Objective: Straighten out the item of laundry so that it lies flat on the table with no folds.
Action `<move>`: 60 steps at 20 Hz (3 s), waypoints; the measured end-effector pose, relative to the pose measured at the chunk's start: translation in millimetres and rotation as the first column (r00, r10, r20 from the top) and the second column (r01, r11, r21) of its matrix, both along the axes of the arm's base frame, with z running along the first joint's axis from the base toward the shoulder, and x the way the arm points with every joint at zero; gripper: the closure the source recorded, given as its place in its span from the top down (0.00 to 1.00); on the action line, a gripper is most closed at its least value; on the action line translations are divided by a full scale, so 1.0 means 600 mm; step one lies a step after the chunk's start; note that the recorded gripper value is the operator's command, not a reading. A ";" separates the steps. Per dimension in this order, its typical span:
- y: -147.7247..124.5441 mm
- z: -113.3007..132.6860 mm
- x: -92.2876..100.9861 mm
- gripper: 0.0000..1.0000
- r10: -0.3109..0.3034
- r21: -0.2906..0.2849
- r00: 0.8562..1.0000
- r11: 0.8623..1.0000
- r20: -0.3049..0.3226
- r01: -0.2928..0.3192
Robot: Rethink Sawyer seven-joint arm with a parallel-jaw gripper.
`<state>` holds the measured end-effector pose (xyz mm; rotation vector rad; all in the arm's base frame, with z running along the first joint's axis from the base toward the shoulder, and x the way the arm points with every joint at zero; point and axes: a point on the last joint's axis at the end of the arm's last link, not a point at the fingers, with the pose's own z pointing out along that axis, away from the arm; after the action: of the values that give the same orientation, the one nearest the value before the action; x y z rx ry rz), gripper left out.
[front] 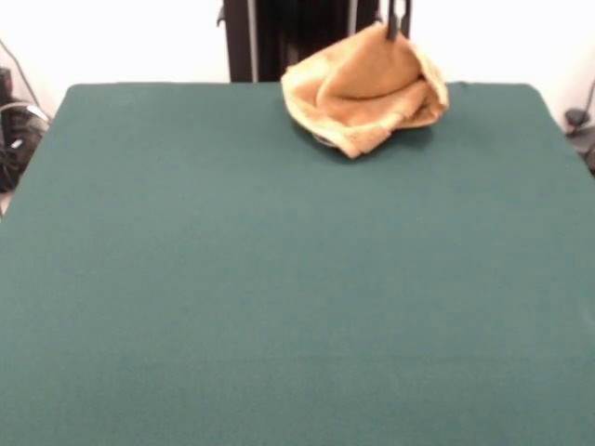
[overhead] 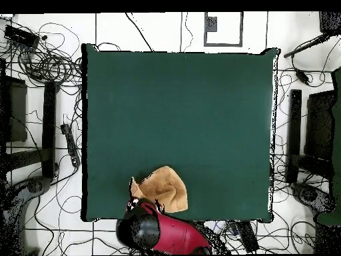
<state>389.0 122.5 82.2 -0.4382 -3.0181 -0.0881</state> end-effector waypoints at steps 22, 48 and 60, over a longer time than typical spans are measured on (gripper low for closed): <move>-0.131 -0.057 0.221 0.00 -0.119 0.068 0.990 0.990 -0.078 0.124; -0.144 -0.011 0.391 0.00 -0.030 0.114 0.990 0.992 -0.140 0.046; -0.184 -0.014 0.418 0.00 0.029 0.024 1.000 0.999 -0.004 -0.029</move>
<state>639.6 12.1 73.6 -0.3917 -3.0144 -0.1206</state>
